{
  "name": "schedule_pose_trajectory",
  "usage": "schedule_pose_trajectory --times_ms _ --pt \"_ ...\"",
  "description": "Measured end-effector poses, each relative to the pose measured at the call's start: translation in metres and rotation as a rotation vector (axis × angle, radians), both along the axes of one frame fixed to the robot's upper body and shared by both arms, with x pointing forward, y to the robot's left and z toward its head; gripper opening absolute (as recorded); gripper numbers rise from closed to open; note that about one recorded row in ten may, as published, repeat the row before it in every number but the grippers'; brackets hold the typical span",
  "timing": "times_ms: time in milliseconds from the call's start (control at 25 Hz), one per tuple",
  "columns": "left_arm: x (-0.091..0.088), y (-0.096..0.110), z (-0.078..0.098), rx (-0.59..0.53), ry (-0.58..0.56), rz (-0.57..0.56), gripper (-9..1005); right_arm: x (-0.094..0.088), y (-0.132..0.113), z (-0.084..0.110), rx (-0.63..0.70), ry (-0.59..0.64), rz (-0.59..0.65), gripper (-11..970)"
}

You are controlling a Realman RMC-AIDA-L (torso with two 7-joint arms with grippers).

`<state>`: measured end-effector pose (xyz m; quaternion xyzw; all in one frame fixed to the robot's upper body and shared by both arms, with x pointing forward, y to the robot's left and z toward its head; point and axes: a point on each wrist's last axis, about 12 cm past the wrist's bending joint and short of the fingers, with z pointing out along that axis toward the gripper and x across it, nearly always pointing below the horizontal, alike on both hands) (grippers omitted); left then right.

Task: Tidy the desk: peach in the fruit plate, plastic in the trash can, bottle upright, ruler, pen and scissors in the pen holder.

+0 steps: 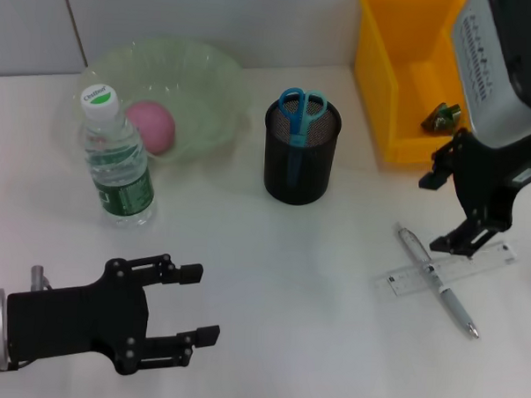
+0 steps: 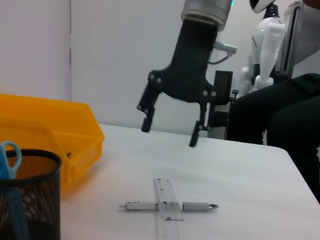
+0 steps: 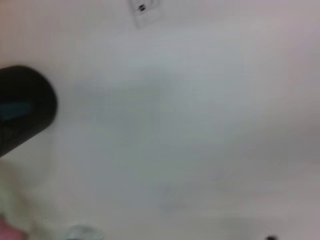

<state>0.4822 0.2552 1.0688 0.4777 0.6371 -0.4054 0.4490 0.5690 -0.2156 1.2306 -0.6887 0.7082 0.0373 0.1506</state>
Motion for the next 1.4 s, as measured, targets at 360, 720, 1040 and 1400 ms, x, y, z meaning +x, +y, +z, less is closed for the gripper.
schedule_pose_trajectory --times_ms 360,720,1040,1400 --pt "0.003 0.001 -0.001 -0.01 0.013 0.02 739 0.012 0.004 -0.017 -0.056 0.046 0.13 781" --pt "0.007 0.001 -0.005 0.001 0.029 0.039 739 0.01 0.016 -0.038 -0.117 0.118 0.21 780" --pt "0.008 0.002 -0.007 0.009 0.043 0.061 739 0.013 0.017 -0.057 -0.139 0.115 0.249 779" --pt "0.01 0.002 -0.007 0.007 0.054 0.07 739 0.017 0.024 -0.072 -0.159 0.109 0.295 778"
